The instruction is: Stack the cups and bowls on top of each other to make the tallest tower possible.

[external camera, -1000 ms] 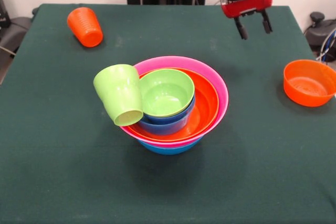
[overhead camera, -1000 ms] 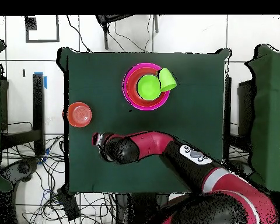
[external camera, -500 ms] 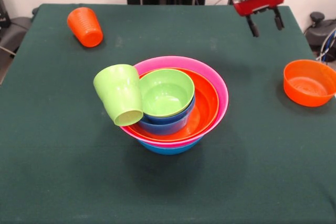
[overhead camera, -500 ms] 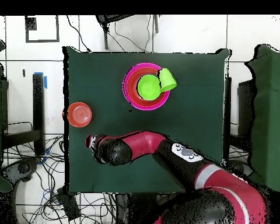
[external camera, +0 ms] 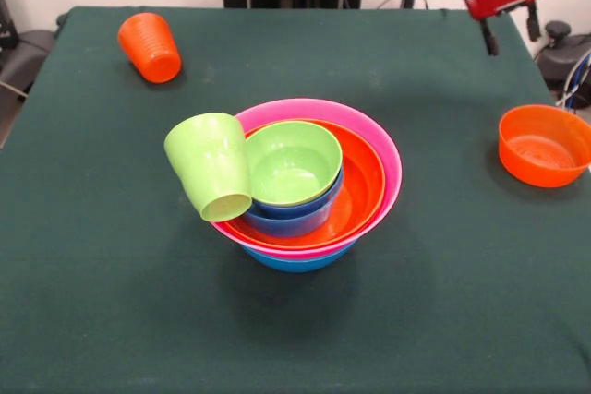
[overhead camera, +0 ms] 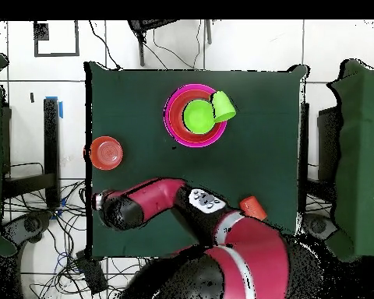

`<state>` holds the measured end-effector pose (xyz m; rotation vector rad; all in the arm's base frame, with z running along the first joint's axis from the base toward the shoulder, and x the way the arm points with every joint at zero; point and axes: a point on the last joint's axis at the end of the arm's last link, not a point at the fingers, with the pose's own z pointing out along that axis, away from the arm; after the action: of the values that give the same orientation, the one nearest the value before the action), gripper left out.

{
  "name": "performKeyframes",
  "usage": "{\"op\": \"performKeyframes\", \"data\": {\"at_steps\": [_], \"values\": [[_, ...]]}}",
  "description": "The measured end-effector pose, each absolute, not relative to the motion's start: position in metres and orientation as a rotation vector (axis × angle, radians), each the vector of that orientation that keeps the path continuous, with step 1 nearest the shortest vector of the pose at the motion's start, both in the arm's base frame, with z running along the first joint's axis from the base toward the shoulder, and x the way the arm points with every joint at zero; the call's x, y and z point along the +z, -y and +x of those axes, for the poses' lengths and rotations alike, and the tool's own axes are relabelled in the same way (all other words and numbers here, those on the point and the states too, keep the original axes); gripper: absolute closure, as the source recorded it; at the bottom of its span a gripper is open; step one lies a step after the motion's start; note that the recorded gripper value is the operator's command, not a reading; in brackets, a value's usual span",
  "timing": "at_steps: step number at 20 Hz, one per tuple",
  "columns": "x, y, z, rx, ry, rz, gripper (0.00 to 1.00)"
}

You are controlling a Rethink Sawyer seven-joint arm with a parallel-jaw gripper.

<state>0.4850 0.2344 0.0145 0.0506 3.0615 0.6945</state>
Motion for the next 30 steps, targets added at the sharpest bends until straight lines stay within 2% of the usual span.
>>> {"op": "performKeyframes", "data": {"at_steps": [10,30], "values": [[0.006,-0.268,0.463,0.529,-3.073,-0.12,0.0],[-0.01,-0.22,0.478,0.247,-3.028,-0.093,0.0]]}}
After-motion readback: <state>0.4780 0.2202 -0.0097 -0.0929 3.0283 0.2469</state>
